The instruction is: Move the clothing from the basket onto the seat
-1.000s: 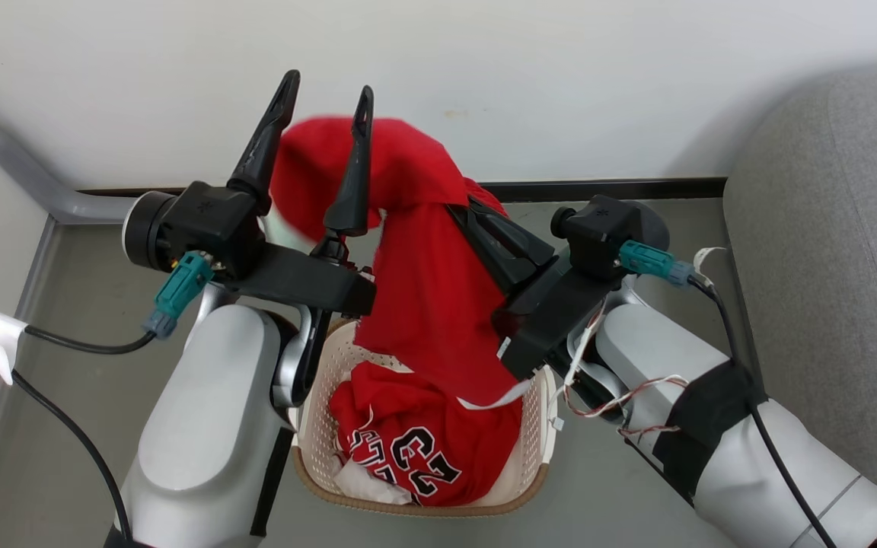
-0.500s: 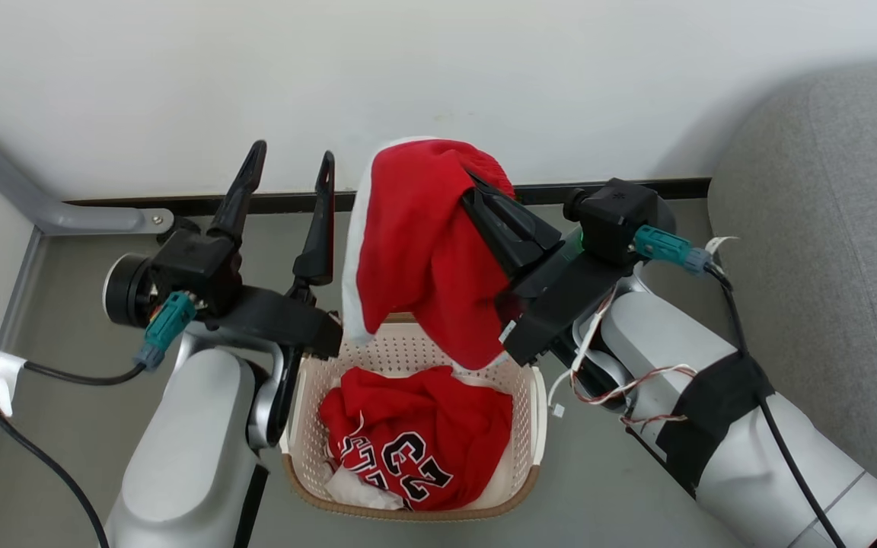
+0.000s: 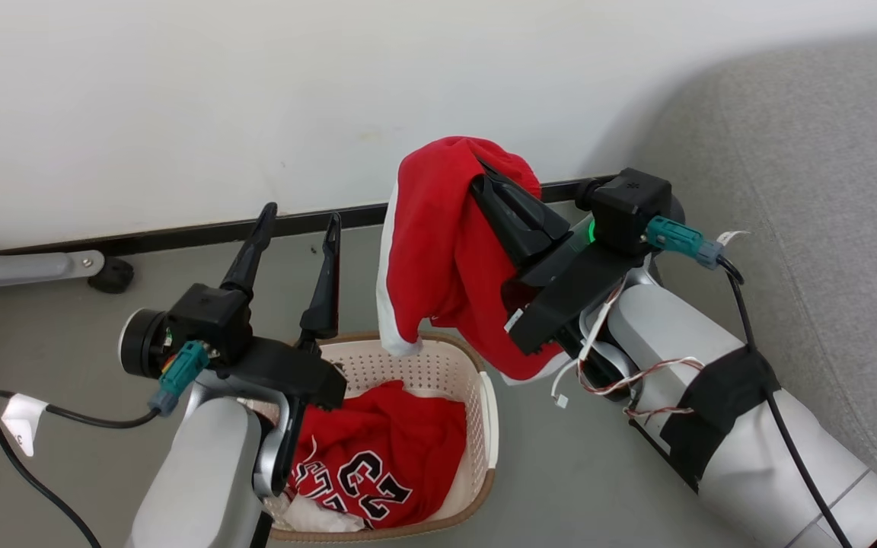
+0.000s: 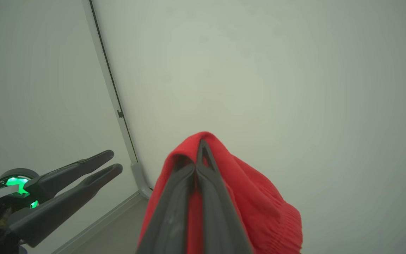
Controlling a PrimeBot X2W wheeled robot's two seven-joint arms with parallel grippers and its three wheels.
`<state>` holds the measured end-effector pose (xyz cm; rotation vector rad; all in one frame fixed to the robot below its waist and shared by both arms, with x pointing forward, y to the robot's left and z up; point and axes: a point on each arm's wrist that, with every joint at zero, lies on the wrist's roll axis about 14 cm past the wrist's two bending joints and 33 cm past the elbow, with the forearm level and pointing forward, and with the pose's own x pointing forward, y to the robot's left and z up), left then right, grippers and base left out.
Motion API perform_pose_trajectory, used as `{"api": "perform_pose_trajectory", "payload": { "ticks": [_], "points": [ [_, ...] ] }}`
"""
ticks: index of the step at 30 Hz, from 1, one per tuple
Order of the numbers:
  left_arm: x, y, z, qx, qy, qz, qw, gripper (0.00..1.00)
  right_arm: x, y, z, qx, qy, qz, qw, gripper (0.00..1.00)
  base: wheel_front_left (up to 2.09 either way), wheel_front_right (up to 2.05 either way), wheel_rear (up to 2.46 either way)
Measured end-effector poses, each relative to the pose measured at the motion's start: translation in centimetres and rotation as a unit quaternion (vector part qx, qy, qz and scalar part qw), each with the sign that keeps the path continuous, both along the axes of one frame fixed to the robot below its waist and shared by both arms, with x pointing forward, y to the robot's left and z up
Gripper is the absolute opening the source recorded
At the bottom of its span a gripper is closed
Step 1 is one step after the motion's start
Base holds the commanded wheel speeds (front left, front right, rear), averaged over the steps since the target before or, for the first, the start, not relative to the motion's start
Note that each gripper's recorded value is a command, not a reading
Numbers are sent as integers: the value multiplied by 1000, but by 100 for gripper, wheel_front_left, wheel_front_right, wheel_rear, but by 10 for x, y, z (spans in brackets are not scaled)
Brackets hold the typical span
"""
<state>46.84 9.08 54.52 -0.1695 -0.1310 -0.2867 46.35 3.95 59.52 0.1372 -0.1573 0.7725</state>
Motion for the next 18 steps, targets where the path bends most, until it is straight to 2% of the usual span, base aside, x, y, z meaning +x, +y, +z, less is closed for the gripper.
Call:
{"api": "perform_pose_trajectory", "payload": {
  "ticks": [10,18],
  "points": [
    [-2,-63,-6,-10,7,-82,997,100,4,-53,3,-5,0,-69,998,0,0,0,0],
    [-8,-114,-1,-16,2,-150,989,100,1,-107,11,-5,-7,-140,990,0,0,0,0]
  ]
}}
